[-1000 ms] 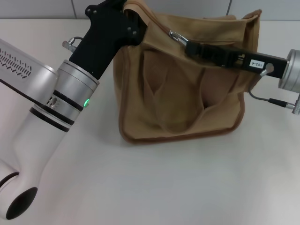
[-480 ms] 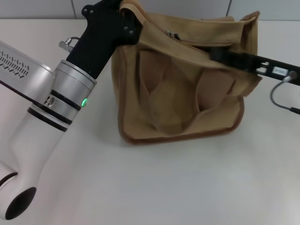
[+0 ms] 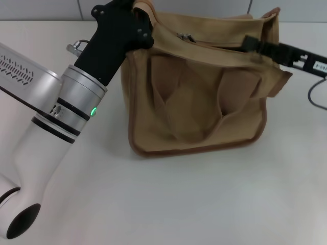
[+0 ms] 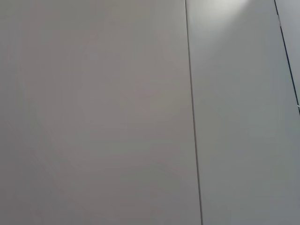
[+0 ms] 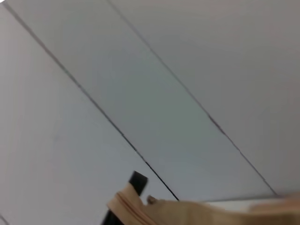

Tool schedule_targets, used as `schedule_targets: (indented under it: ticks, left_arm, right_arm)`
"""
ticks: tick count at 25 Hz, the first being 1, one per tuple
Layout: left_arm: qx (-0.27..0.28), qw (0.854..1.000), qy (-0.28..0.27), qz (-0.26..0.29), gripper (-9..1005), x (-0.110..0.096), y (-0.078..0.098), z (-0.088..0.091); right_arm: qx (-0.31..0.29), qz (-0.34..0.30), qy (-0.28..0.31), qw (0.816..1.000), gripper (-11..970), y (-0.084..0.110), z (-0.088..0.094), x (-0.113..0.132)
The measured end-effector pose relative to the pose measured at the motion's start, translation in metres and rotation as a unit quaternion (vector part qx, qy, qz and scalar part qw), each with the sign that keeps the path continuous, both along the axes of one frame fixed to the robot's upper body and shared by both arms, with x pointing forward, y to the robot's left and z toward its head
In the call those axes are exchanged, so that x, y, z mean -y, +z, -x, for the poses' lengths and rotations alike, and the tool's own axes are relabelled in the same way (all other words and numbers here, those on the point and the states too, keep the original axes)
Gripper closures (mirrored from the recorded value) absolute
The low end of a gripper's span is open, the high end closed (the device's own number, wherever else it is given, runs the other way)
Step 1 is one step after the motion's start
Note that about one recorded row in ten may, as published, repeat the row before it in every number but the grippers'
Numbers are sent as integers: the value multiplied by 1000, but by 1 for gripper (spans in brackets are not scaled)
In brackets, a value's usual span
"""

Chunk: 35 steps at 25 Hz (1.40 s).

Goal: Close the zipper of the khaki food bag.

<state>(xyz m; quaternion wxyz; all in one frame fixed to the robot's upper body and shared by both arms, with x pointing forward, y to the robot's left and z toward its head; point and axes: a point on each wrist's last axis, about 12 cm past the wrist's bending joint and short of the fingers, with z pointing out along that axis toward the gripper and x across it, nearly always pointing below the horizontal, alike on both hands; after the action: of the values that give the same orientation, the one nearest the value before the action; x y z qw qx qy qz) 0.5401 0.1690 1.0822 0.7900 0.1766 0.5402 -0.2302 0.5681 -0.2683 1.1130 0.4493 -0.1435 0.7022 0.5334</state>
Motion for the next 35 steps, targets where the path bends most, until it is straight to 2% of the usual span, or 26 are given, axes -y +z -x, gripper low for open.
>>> schedule_targets:
  ticks: [2,3,4,5,9,14,16,17,18,20,22,27,29,35]
  left_arm:
    - [0,1000,-2,-1,956,0,0,1]
    - [0,1000,-2,-1,956,0,0,1]
    - [0,1000,-2,-1,956,0,0,1]
    - [0,1000,-2,-1,956,0,-1,1]
    - [-1,1000,-2,0,955,0,-1,1]
    - [-1,1000,-1,0,954,0,-1,1]
    - [-1,1000,-2,0,954,1,0,1]
    - [-1,1000,-2,1,954,1,0,1]
    - [-1,1000,-2,1,954,1,0,1]
    - [-1,1000,-3,0,953,1,0,1]
    - [0,1000,-4,0,953,2,0,1]
    - [0,1000,-5,1,952,2,0,2]
    - [0,1000,-5,1,952,2,0,2]
    - [1,1000,-7,2,951,3,1,2]
  right_arm:
    - [47,14,3,999,848,13,-5,-5]
    - [47,14,3,999,840,13,-5,-5]
    - [83,19,-1,996,833,25,-9,-6]
    - [83,19,-1,996,825,25,-9,-6]
    - [155,47,-3,987,766,55,-13,0]
    - [213,98,12,972,644,64,-11,-2]
    - [237,119,22,964,588,58,-9,-7]
    - [265,133,30,955,560,47,-6,-11]
    - [265,133,30,955,549,47,-6,-11]
    - [297,135,26,945,528,33,-2,-13]
    - [342,132,-4,930,506,16,6,-12]
    - [386,126,-61,912,452,-2,13,-12]
    - [392,128,-63,909,431,-3,13,-14]
    - [416,138,-38,898,464,-6,8,-33]
